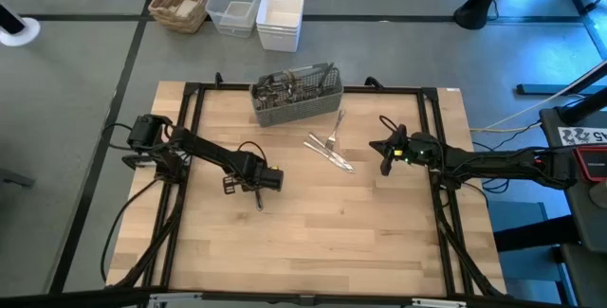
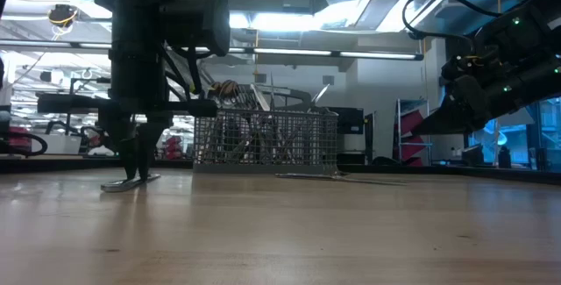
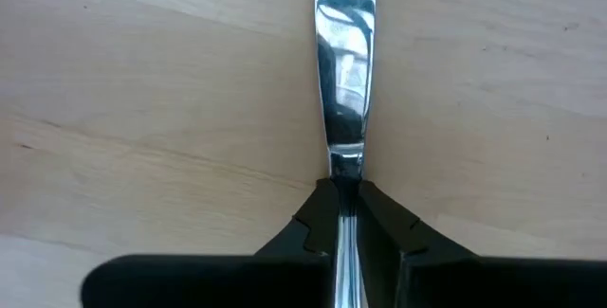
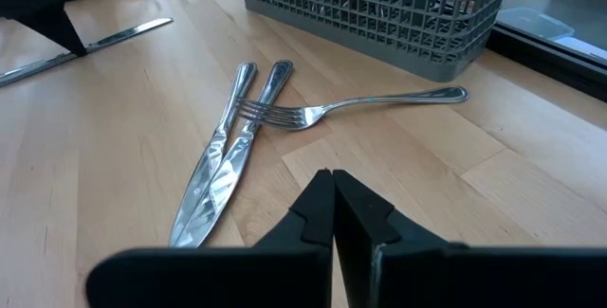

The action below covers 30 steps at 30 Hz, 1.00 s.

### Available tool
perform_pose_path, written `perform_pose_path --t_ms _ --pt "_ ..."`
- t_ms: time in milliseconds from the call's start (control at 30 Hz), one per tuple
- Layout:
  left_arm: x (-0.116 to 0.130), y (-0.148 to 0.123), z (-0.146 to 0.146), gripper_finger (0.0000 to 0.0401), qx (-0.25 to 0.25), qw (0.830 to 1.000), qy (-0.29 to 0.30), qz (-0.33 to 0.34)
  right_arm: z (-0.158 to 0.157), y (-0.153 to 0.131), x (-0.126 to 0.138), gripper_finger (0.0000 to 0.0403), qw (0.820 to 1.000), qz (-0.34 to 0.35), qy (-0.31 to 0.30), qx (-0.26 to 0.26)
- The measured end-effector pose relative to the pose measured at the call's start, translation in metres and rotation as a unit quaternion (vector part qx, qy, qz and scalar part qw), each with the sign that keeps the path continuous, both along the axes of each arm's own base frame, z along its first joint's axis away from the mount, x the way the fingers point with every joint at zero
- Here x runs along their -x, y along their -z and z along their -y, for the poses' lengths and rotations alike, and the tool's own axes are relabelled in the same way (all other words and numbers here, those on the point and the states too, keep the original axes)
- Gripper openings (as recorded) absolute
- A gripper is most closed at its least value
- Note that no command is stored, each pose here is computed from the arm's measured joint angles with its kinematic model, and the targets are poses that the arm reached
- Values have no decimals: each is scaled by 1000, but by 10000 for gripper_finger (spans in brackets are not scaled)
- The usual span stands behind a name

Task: Sort silverware
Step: Put the silver knife into the silverware rack

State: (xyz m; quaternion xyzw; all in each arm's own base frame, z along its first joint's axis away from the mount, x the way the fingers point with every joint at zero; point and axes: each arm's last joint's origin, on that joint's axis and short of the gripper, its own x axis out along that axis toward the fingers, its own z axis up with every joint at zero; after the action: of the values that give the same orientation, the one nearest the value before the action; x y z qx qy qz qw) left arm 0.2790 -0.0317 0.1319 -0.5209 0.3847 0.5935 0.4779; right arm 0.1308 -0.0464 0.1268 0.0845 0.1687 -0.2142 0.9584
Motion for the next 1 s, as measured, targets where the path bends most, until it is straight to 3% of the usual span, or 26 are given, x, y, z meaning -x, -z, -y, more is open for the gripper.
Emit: perform_pose_path --t_ms 233,533,900,1000 --pt "-2 -3 -6 11 -6 1000 14 12 0 0 0 5 1000 0 0 0" --pt "-7 -27 -10 2 -70 992 17 103 0 0 0 5 1000 0 0 0" --pt "-6 -27 -12 1 -73 992 16 97 0 0 0 5 1000 0 0 0" --pt "-6 -27 -13 10 -85 991 38 95 0 0 0 5 1000 0 0 0"
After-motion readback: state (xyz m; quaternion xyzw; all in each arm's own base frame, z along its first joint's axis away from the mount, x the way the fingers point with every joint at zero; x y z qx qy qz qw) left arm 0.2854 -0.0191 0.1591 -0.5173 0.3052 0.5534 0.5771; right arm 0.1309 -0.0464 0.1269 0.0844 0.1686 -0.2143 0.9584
